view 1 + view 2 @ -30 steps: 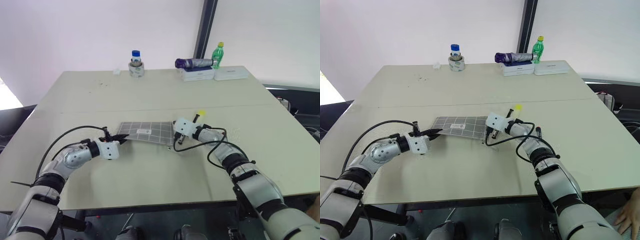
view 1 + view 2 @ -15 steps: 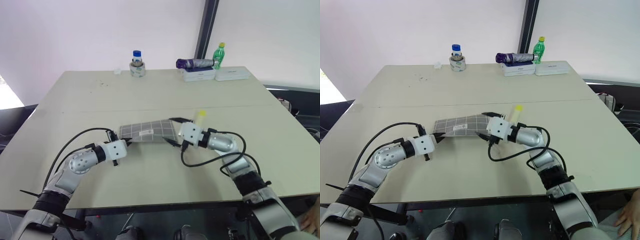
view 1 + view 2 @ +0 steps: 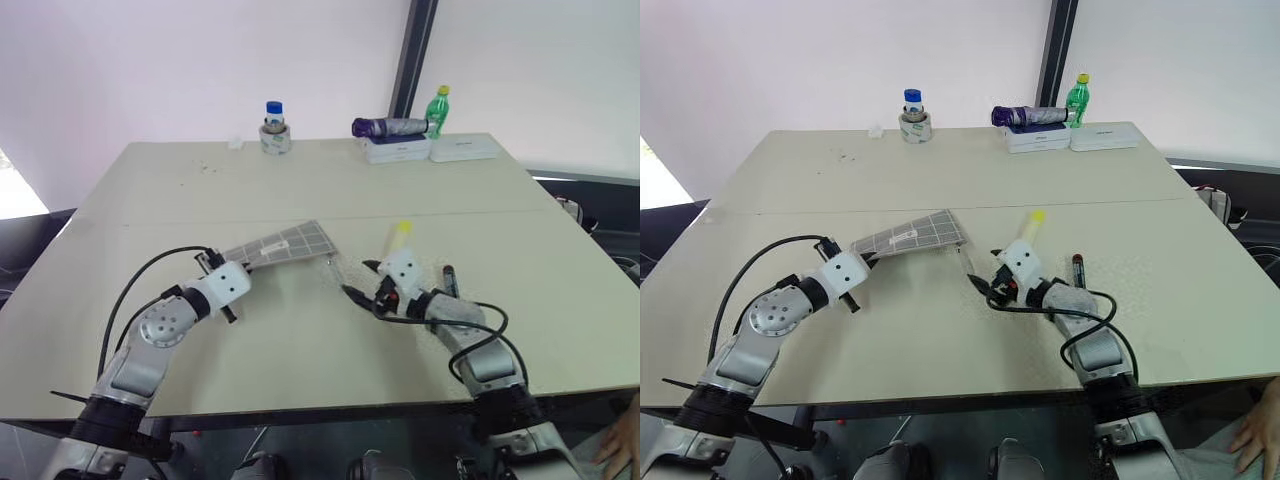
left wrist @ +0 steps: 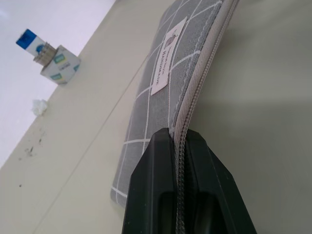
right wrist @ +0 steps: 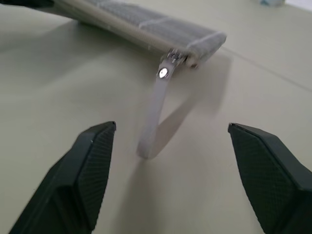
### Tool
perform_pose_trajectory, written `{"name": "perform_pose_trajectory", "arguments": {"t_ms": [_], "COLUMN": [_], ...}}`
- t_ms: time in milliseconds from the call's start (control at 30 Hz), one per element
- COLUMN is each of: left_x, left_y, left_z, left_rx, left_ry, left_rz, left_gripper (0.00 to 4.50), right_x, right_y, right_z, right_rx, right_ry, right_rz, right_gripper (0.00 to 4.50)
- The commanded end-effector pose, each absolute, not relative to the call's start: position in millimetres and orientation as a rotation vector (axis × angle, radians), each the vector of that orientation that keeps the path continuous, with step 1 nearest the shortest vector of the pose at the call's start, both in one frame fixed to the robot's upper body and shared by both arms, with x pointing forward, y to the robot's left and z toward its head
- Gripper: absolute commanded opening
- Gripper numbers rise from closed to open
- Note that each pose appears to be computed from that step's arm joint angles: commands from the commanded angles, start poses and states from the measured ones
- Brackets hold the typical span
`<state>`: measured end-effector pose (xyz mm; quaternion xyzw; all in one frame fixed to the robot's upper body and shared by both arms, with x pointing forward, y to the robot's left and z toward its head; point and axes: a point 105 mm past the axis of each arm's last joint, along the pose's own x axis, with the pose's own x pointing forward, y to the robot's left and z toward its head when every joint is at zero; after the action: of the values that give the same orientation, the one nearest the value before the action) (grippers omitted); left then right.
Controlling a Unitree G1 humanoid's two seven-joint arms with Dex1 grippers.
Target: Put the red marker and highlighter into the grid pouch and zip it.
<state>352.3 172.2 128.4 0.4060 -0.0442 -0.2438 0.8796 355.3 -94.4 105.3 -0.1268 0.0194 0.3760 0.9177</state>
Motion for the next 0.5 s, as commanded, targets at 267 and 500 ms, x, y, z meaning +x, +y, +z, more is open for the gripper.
{"name": "perform_pose_trajectory", "arguments": {"t_ms": [267, 500], "left_x": [353.3, 353.3], "left_y": [169.1, 164.5], "left_z": [144.6, 145.7], "left_rx": [0.875, 0.873], "left_ry": [-0.154, -0.164], "left_rz": [-0.481, -0.482], "left_gripper": [0.00, 0.00], "right_x": [371.8, 379.9], "right_y": [-59.1, -57.2], "right_z": [115.7, 101.9], "right_rx": [-0.113, -0.127], "right_ry": [-0.014, 0.024], "right_rz": [0.683, 0.653], "right_gripper": [3.81, 2.40]}}
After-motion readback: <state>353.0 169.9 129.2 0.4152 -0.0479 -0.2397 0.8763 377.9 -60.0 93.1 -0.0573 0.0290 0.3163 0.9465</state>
